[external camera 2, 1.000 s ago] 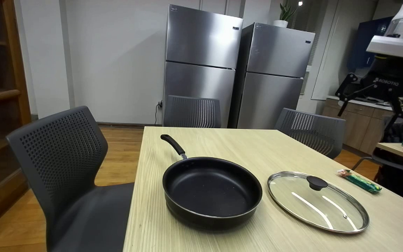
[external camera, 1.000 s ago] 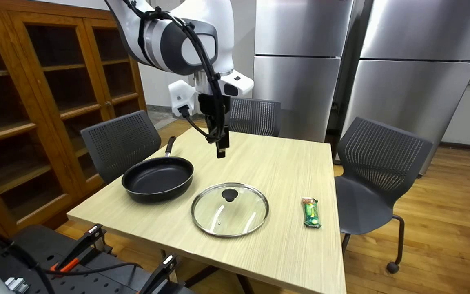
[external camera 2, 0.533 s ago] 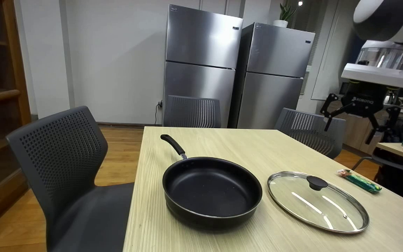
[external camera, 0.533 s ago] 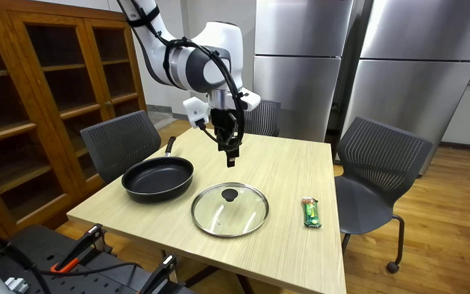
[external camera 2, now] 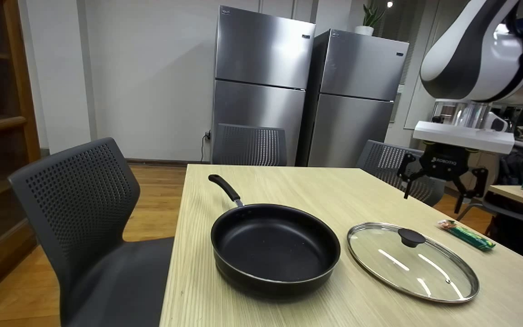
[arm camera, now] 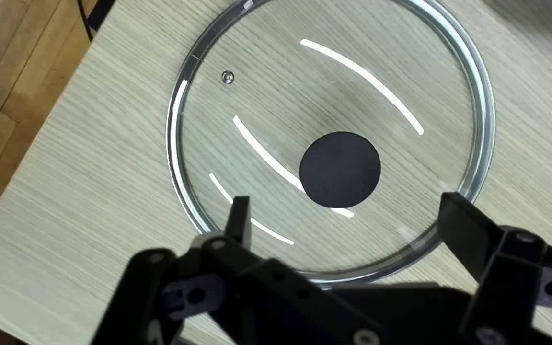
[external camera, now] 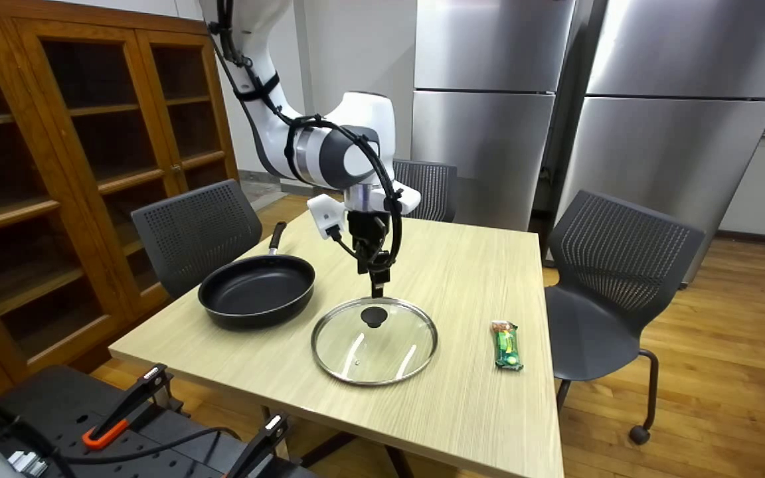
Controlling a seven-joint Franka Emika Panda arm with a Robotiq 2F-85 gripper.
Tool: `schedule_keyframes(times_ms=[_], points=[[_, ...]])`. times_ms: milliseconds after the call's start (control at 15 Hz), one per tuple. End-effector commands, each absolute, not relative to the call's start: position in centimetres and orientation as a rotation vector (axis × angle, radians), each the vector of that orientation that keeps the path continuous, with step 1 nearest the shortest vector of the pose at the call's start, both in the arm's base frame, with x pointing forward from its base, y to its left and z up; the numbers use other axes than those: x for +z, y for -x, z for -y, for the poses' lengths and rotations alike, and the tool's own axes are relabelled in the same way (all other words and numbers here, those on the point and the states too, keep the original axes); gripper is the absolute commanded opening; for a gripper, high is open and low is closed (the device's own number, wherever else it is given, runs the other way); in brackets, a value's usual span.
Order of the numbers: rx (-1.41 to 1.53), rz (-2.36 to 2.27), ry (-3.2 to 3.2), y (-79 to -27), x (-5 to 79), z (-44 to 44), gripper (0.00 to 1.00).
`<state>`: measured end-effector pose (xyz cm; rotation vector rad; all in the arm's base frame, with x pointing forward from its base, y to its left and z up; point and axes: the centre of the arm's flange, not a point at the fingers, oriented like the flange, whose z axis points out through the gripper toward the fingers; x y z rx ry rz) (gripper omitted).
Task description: Put the lid on the pan
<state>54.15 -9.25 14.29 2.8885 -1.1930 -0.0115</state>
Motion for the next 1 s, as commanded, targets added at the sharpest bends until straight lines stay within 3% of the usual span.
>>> schedule_keyframes(times_ms=[0, 933], points=[[-0.077, 1.200, -2.849, -56.1, 11.8, 9.2, 1.00], [-0.122, 1.253, -2.796, -58.2, 5.7, 8.9, 1.00]])
